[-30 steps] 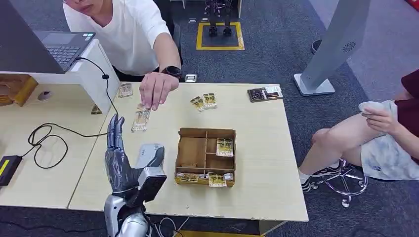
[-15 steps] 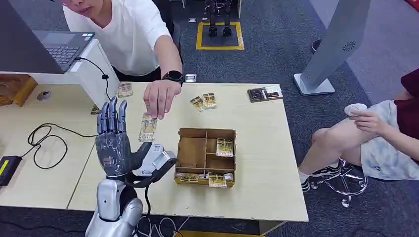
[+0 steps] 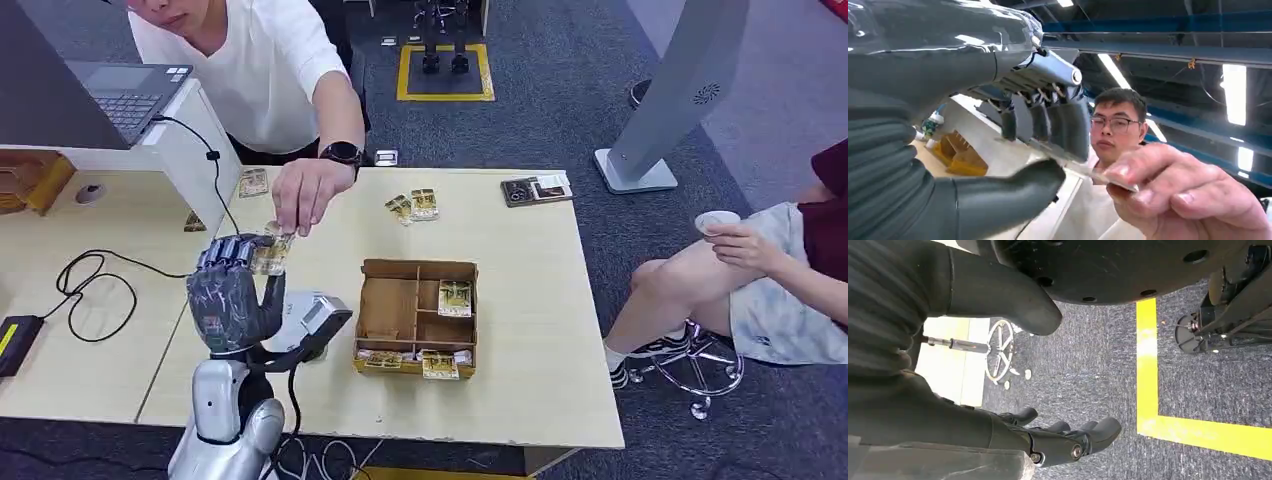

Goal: Pass the card to the sensor for recognition and then transmit it.

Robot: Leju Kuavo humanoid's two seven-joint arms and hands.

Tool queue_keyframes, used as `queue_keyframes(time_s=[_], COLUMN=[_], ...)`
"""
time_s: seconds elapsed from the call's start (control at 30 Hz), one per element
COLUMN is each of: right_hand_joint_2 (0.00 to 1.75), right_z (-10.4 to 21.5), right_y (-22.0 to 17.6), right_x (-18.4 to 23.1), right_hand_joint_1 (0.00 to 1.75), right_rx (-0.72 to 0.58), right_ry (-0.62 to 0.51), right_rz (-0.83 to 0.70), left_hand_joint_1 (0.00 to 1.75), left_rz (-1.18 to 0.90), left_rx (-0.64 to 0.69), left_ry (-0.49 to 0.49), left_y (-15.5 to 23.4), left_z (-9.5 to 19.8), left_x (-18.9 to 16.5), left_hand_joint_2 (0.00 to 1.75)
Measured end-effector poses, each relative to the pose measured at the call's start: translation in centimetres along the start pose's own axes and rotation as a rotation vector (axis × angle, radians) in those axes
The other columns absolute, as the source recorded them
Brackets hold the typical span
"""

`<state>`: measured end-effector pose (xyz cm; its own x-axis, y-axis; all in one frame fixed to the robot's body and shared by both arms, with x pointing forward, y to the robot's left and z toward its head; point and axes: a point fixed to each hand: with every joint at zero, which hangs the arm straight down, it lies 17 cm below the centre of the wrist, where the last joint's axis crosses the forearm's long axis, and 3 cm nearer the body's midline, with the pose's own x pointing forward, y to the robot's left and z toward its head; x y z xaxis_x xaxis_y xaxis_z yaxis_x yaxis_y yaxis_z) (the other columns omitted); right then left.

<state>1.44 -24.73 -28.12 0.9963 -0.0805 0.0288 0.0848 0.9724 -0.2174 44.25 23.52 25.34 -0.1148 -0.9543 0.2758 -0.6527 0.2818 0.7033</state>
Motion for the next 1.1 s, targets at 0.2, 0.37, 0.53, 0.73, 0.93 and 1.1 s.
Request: queue_keyframes(time_s=[0.2, 0.37, 0.53, 0.73, 0.93, 1.1], right_hand_joint_2=[1.75, 1.75, 1.75, 1.75, 1.75, 1.75], right_z=[0.0, 0.0, 0.0, 0.0, 0.0, 0.0], right_y=[0.0, 0.0, -0.1, 0.0, -0.1, -0.2], right_x=[0.0, 0.0, 0.0, 0.0, 0.0, 0.0], right_hand_joint_1=[0.00, 0.00, 0.00, 0.00, 0.00, 0.00], right_rx=[0.000, 0.000, -0.002, -0.001, -0.005, -0.014], right_ry=[-0.002, -0.001, -0.001, -0.001, -0.001, -0.005], right_rz=[-0.001, -0.002, -0.003, -0.003, -0.003, -0.005], left_hand_joint_1=[1.75, 1.75, 1.75, 1.75, 1.75, 1.75], left_rz=[0.028, 0.060, 0.104, 0.169, 0.472, 0.801], left_rx=[-0.003, -0.003, 0.003, 0.009, -0.037, -0.162], left_ry=[-0.019, -0.037, -0.055, -0.031, 0.230, 0.372], left_y=[-0.1, -0.2, -0.1, -0.1, -2.5, -6.2], left_z=[0.1, 0.1, 0.2, 0.3, 1.4, 2.7], left_x=[0.5, 1.2, 2.1, 2.1, -1.4, -0.7], left_hand_joint_2=[1.75, 1.75, 1.75, 1.75, 1.75, 1.75])
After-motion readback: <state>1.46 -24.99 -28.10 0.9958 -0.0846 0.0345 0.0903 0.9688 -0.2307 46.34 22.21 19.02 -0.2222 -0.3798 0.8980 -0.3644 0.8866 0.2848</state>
